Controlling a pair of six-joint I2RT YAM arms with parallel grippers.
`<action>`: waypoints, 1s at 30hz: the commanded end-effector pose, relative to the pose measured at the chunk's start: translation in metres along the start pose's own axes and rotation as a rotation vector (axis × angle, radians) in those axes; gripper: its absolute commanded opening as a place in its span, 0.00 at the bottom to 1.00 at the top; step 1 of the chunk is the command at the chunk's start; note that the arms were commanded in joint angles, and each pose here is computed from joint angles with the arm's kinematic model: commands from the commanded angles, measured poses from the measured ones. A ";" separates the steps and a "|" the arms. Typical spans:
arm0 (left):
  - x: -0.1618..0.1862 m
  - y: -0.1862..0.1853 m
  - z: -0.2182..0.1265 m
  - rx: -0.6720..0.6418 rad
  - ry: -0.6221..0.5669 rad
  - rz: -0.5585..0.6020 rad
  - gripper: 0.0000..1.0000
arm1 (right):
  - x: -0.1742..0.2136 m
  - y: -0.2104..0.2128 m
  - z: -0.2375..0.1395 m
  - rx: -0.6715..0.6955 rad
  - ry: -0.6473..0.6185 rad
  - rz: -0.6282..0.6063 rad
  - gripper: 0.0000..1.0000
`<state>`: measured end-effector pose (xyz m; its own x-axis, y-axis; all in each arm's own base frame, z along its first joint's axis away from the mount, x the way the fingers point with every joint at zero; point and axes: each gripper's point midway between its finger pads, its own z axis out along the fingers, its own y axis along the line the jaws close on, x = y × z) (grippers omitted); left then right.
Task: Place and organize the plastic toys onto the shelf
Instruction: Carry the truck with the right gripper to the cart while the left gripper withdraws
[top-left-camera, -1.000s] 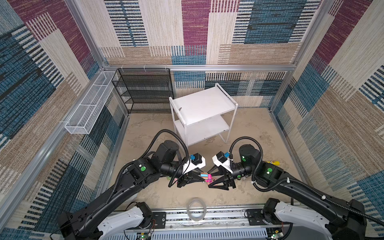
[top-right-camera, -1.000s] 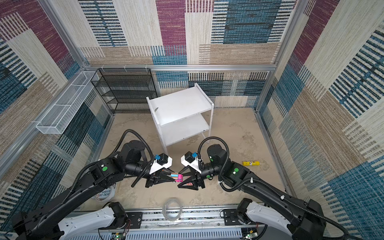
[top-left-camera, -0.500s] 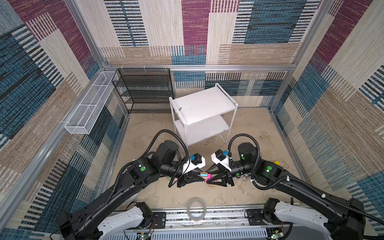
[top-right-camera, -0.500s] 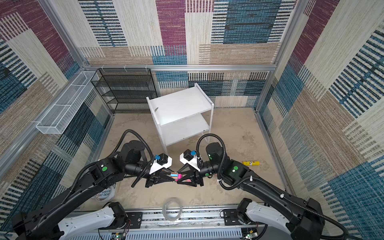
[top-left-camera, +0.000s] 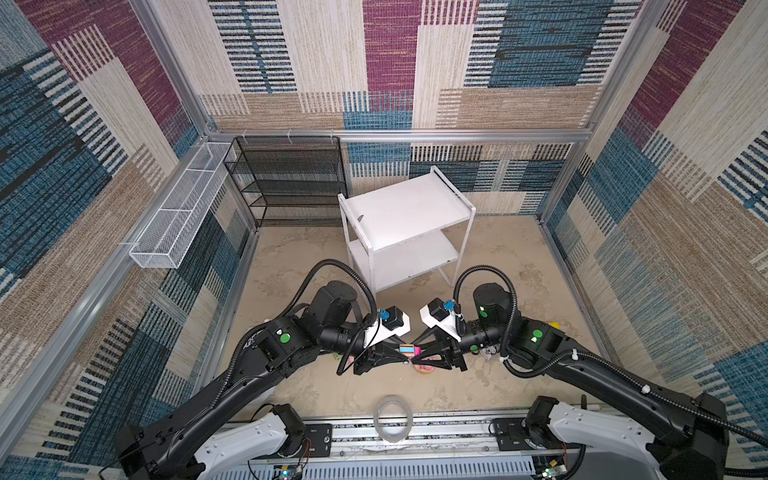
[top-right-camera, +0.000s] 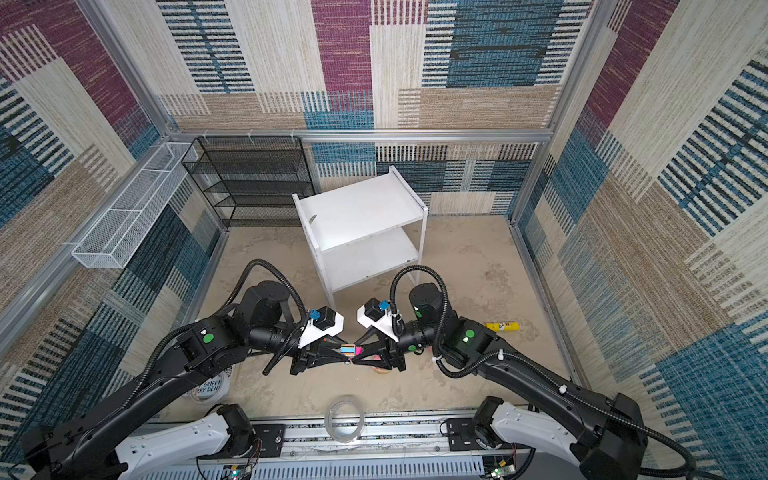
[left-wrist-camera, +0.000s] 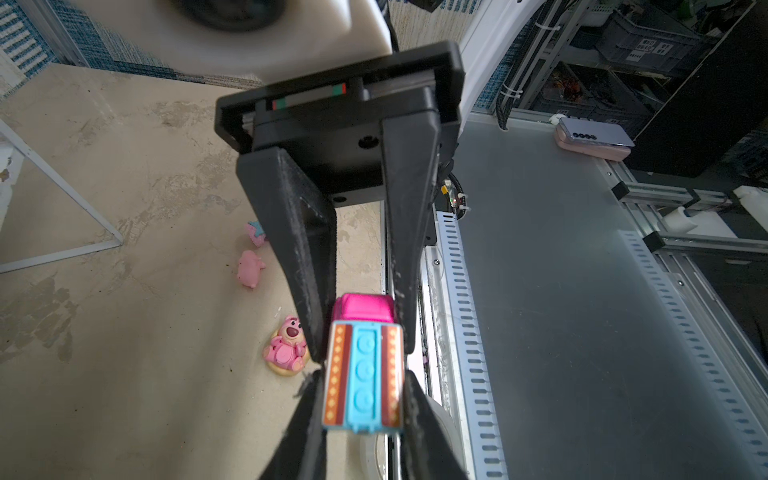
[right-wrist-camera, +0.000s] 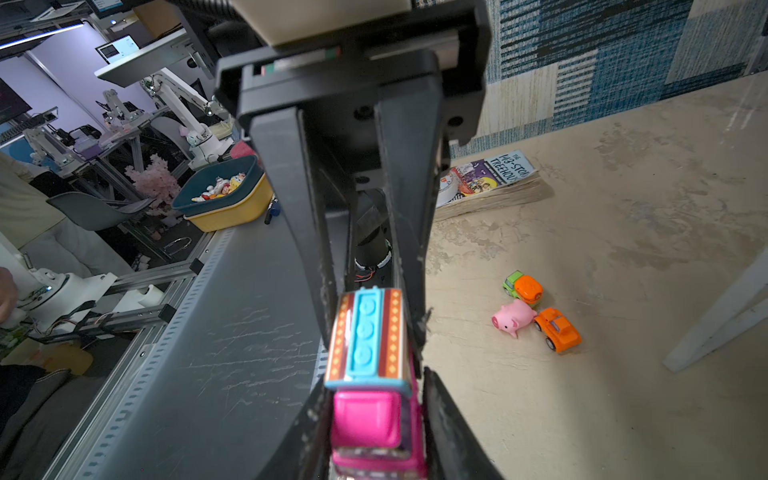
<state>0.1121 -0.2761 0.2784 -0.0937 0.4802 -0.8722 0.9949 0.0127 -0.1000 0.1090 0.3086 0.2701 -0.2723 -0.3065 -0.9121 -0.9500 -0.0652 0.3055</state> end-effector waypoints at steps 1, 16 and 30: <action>-0.001 -0.002 0.000 0.009 -0.003 0.023 0.23 | -0.003 -0.002 0.000 0.016 -0.007 -0.012 0.33; 0.009 0.016 -0.015 -0.169 0.013 0.000 0.99 | 0.002 -0.092 -0.025 0.553 -0.081 0.018 0.26; 0.009 0.028 -0.003 -0.179 0.017 -0.048 0.99 | 0.002 -0.206 -0.094 1.021 -0.195 0.097 0.26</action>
<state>0.1322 -0.2655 0.2631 -0.1357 0.5164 -0.8455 0.9853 0.1600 -0.0604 0.3018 0.2332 0.2097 -0.3544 -0.1578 -0.9217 -0.6023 0.7925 0.0960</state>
